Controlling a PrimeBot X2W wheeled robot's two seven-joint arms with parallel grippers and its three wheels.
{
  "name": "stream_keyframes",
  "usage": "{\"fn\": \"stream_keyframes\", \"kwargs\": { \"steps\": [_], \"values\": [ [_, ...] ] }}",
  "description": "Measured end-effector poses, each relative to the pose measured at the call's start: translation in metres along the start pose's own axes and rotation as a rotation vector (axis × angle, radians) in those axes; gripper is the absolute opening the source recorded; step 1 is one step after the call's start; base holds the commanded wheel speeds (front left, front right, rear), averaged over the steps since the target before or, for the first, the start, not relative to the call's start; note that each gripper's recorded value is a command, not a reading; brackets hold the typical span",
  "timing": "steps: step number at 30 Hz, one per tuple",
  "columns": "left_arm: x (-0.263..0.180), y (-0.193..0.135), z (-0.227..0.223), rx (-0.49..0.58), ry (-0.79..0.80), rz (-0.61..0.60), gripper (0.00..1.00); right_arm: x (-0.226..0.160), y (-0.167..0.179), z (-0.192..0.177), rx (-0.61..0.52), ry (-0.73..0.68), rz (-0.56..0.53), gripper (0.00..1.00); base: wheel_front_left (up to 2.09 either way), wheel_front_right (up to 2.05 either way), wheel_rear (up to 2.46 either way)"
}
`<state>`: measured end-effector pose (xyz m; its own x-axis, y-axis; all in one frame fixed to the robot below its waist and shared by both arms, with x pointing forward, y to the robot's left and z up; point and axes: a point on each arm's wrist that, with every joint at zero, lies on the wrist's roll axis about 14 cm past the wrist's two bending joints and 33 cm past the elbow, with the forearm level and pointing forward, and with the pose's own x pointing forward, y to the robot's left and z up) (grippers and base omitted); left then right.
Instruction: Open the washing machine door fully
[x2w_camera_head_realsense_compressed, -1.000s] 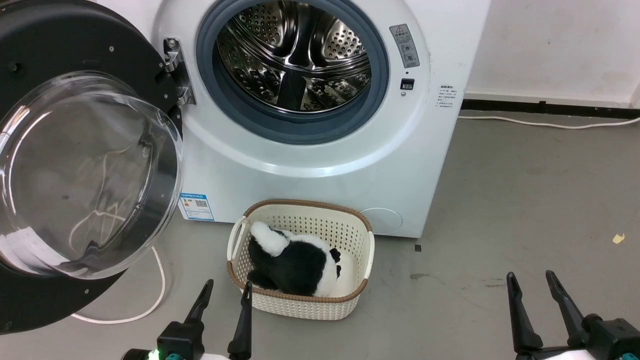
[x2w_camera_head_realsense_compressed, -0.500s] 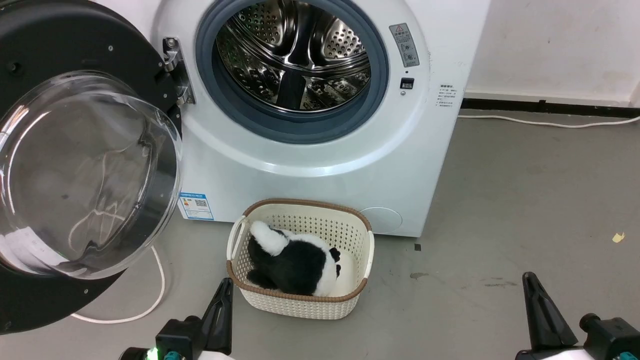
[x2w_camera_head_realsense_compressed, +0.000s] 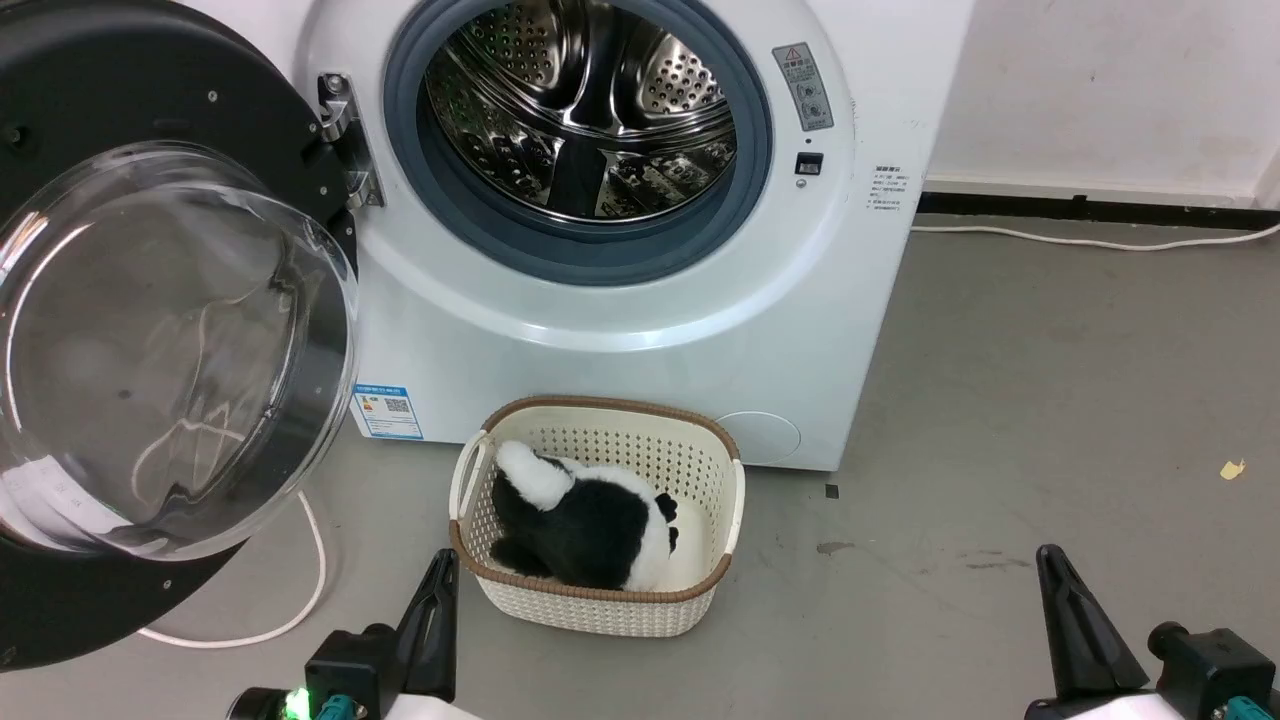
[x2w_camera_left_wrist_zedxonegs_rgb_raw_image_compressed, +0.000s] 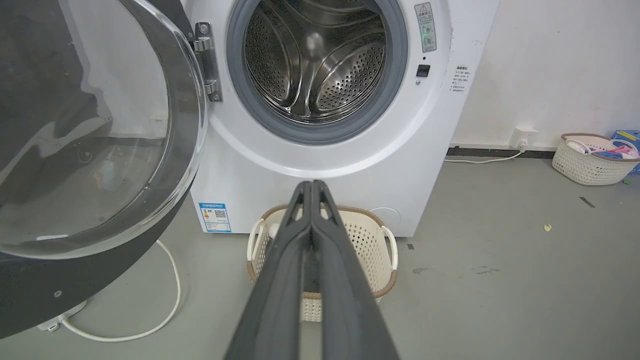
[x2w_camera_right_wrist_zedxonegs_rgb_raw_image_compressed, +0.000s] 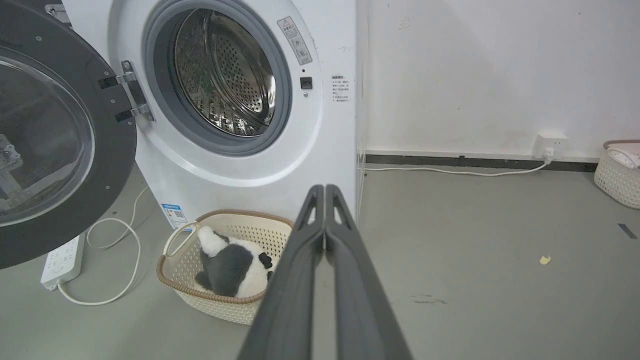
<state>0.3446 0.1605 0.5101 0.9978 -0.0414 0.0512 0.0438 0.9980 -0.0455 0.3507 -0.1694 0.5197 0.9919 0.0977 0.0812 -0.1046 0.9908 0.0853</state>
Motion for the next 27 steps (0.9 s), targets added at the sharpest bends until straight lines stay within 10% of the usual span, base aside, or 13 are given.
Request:
{"fn": "stream_keyframes", "kwargs": {
  "steps": [27],
  "values": [
    [0.0067, 0.004, 0.0033, 0.024, 0.014, 0.008, 0.0, 0.0055, 0.0025, -0.0008, -0.036, 0.032, 0.011, 0.0, 0.0, 0.0, 0.0]
  ]
}}
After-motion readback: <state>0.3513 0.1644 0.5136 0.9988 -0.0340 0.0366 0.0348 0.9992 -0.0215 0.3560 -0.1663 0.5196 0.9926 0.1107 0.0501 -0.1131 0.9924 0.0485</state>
